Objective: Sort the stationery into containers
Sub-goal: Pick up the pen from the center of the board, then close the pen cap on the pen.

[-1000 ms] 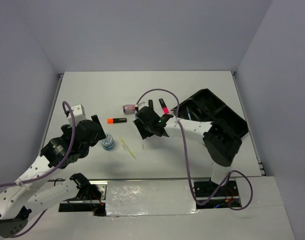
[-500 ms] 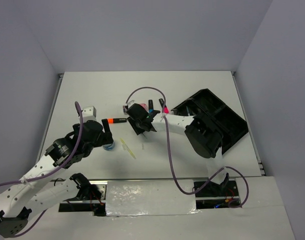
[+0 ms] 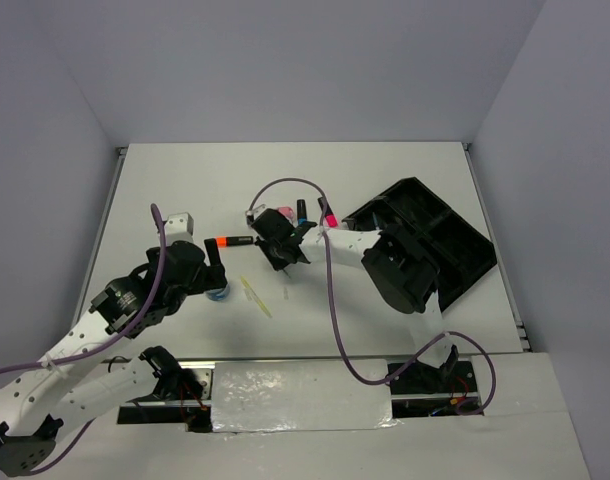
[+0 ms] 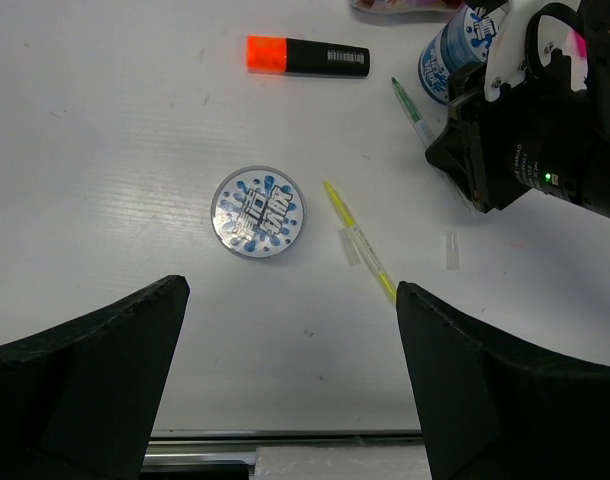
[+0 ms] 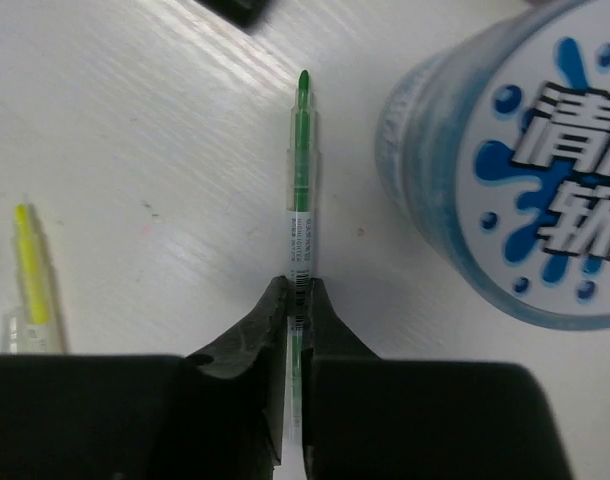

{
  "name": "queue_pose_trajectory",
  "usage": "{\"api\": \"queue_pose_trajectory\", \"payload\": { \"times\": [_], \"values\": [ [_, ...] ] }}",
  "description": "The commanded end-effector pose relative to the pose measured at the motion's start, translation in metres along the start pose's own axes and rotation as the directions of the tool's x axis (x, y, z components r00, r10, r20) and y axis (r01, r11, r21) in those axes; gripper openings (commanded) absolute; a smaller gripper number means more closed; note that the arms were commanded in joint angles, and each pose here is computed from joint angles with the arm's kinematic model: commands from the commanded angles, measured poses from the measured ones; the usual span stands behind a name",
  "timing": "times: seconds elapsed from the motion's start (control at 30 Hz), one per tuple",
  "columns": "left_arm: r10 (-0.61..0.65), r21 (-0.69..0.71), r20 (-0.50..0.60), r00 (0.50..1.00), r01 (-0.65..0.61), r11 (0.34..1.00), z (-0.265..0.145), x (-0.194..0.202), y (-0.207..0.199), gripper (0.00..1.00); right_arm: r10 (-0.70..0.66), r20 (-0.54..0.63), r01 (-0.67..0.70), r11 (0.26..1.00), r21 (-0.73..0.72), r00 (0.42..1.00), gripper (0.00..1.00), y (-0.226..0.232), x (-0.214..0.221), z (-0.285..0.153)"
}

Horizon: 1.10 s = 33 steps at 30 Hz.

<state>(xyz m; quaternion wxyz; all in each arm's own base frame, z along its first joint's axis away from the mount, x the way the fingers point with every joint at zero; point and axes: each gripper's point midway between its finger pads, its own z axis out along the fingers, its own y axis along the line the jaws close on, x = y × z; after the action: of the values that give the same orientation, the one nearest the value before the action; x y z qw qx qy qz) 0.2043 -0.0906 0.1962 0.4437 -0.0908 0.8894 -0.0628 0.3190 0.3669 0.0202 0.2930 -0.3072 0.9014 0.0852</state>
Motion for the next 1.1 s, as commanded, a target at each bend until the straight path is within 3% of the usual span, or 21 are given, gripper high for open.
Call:
{"api": "queue_pose_trajectory", "payload": {
  "times": [0.0, 0.03, 0.23, 0.27, 0.37, 0.47, 0.6, 0.77, 0.9, 1.07],
  "values": [
    [-0.014, 0.028, 0.031, 0.999, 0.013, 1.000, -0.003, -0.009, -0.005, 0.98, 0.020, 0.025, -0.018, 0.996, -0.086, 0.999, 0.05, 0.018, -0.007, -0.002],
    [-0.016, 0.031, 0.032, 0.999, 0.015, 0.999, -0.003, -0.010, -0.005, 0.98, 0.033, 0.036, -0.028, 0.991, -0.128, 0.999, 0.00, 0.026, -0.012, -0.007],
    [-0.023, 0.078, 0.055, 0.998, 0.019, 0.997, -0.008, -0.021, -0.016, 0.99, 0.135, 0.248, -0.072, 0.966, -0.247, 0.959, 0.00, 0.035, -0.086, -0.095],
    [-0.025, 0.085, 0.046, 0.999, 0.021, 0.996, -0.006, -0.021, -0.020, 0.99, 0.166, 0.323, -0.099, 0.972, -0.214, 0.932, 0.00, 0.021, -0.106, -0.126],
    [-0.038, 0.099, 0.001, 0.999, 0.038, 0.994, 0.002, -0.021, -0.038, 0.99, 0.267, 0.364, -0.247, 0.964, -0.102, 0.892, 0.00, -0.031, -0.104, -0.177],
    [-0.052, 0.152, -0.064, 0.997, 0.062, 0.987, 0.019, -0.014, -0.070, 0.96, 0.388, 0.380, -0.440, 0.896, 0.059, 0.840, 0.00, -0.108, -0.049, -0.197],
    [-0.009, 0.191, -0.136, 0.991, 0.035, 0.981, 0.042, 0.009, -0.110, 0.91, 0.452, 0.432, -0.563, 0.808, 0.171, 0.780, 0.00, -0.170, 0.011, -0.232],
    [0.039, 0.178, -0.236, 0.971, 0.004, 0.984, 0.083, 0.049, -0.139, 0.63, 0.413, 0.488, -0.566, 0.795, 0.220, 0.769, 0.00, -0.187, 0.046, -0.278],
    [0.101, 0.126, -0.335, 0.937, -0.062, 0.990, 0.111, 0.086, -0.151, 0.64, 0.406, 0.449, -0.539, 0.813, 0.221, 0.796, 0.00, -0.183, 0.061, -0.273],
    [0.089, 0.101, -0.380, 0.921, -0.055, 0.993, 0.125, 0.112, -0.157, 0.60, 0.419, 0.413, -0.527, 0.828, 0.193, 0.809, 0.00, -0.176, 0.070, -0.251]
  ]
}}
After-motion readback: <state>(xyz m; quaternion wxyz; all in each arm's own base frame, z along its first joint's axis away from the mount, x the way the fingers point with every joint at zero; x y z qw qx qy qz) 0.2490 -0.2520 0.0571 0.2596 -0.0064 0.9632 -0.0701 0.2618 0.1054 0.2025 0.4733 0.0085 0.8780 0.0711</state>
